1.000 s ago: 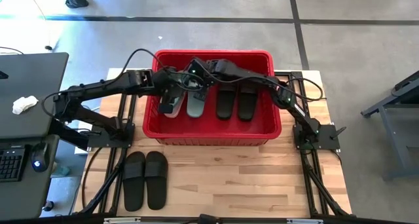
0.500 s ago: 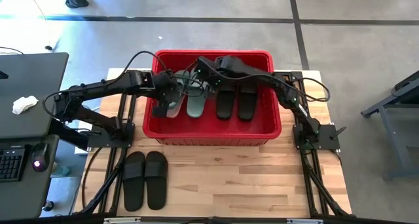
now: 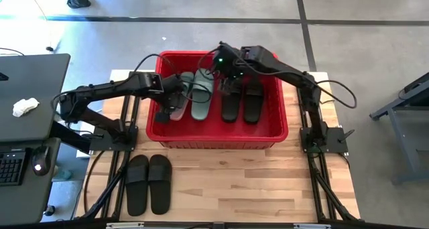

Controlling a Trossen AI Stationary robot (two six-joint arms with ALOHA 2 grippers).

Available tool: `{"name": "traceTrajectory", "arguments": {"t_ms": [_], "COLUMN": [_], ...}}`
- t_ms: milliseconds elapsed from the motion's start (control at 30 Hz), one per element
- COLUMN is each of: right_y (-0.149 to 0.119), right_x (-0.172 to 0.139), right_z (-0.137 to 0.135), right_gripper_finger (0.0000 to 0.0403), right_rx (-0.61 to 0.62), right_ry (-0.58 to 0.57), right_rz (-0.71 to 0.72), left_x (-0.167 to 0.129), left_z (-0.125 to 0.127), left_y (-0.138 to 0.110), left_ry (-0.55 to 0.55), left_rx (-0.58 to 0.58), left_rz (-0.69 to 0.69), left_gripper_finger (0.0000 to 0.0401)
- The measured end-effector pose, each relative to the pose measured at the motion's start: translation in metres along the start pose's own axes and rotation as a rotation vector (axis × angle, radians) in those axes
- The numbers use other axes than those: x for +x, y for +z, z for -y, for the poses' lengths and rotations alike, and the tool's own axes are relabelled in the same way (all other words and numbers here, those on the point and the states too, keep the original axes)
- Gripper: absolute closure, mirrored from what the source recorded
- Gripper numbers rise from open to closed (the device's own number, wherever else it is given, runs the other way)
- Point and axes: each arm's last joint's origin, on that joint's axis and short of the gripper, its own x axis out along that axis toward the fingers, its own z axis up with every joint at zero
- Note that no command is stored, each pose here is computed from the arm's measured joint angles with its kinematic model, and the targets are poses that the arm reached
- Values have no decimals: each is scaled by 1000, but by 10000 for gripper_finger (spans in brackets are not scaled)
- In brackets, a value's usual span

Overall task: Pick and place slides into bin
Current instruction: Put the black slide into the red bin

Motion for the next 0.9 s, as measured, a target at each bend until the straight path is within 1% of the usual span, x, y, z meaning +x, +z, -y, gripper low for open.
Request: {"name": "traceTrajectory", "arguments": {"t_ms": [67,167,400,500,600,767,900], "right_y": [0,-1,-2,-2,-2,-2,-2], "right_x": [-8,-15,-17,-17,-17,-17,-17], "right_z": [1,2,0,-1,-1,0,0], "right_gripper_finger": [177,203,300,339,369,399,399], "right_rx": [-6,-15,-19,-20,-24,-27,-27], "right_ry": [27,50,129,141,142,142,142], "right_rz": [24,51,56,57,58,58,57], "left_x": [8,19,38,41,43,43,43], "left_z": [-2,-4,-7,-7,-7,-8,-8], "left_y": [3,8,16,18,19,22,23], "left_ry": [-3,-1,-30,-53,-71,-79,-92], "left_rx": [8,21,9,9,8,4,8], "left_rz": [-37,-71,-112,-104,-82,-43,-28], "left_gripper_finger": [229,229,229,229,229,229,229]}}
